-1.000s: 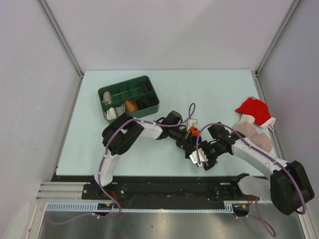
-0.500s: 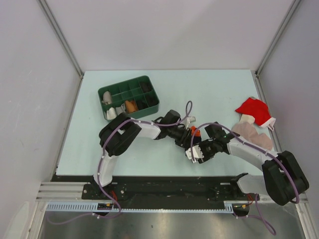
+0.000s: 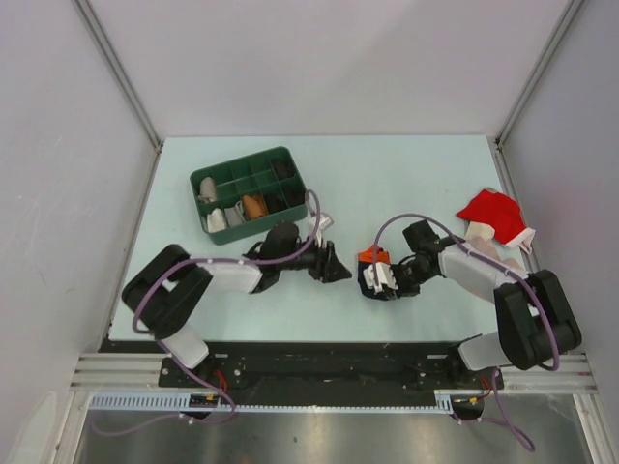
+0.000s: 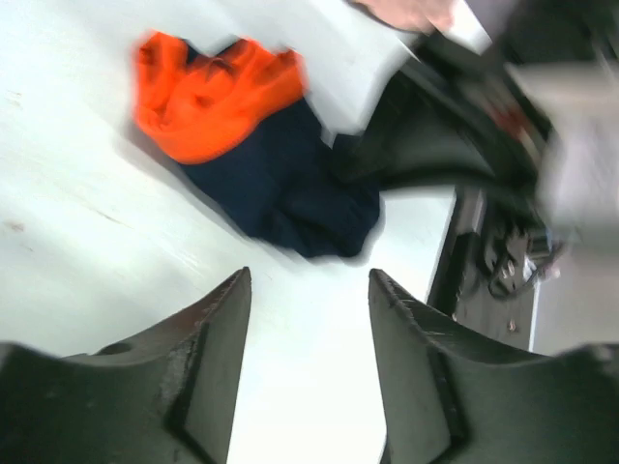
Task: Roll the underwear
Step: Roll the underwear to the center of the board.
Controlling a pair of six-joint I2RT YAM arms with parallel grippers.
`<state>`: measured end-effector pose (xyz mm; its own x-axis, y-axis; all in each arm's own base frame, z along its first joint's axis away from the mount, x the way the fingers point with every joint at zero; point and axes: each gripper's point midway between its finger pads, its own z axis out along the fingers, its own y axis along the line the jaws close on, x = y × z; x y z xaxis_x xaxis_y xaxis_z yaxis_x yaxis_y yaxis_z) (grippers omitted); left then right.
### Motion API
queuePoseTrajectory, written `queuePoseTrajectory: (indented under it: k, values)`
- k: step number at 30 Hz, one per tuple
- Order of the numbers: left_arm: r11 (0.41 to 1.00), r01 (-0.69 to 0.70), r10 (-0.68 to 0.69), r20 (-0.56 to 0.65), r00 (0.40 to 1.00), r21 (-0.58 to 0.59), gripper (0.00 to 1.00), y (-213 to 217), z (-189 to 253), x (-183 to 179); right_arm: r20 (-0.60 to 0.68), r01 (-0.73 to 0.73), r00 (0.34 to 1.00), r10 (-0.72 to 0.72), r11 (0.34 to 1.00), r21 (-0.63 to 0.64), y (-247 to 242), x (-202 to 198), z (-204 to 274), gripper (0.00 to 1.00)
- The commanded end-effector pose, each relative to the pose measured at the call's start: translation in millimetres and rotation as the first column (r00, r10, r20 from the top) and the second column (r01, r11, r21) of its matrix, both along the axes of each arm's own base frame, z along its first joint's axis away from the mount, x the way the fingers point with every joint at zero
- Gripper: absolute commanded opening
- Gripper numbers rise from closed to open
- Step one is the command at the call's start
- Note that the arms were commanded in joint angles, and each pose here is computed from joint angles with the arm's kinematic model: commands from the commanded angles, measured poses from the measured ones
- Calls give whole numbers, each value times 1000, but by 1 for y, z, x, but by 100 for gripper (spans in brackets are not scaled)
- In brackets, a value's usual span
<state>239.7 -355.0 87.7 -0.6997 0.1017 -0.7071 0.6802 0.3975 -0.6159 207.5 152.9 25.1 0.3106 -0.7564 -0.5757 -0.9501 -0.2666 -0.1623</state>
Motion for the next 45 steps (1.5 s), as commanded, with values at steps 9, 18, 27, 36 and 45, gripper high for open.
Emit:
queuePoseTrajectory:
  k: [9, 18, 27, 36, 45]
  values:
    - [951, 265, -302, 656, 692, 159, 75, -23, 21, -82, -577, 35, 817, -22, 999, 13, 3, -45, 27, 20]
    - [873, 316, -488, 660, 571, 372, 76, -56, -6, -79, -668, 40, 743, -34, 999, -6, -5, -54, 22, 21]
    - [809, 373, -587, 629, 509, 453, 71, -83, -20, -84, -672, 55, 739, -46, 998, -7, -4, -50, 18, 21]
    - [761, 379, -639, 509, 576, 526, 7, -82, -53, -79, -660, 122, 745, -95, 993, -6, -3, -38, 19, 30]
    - [812, 454, -565, 298, 769, 366, 0, -74, -67, -76, -488, 377, 825, -285, 921, 99, -32, 21, 52, 48]
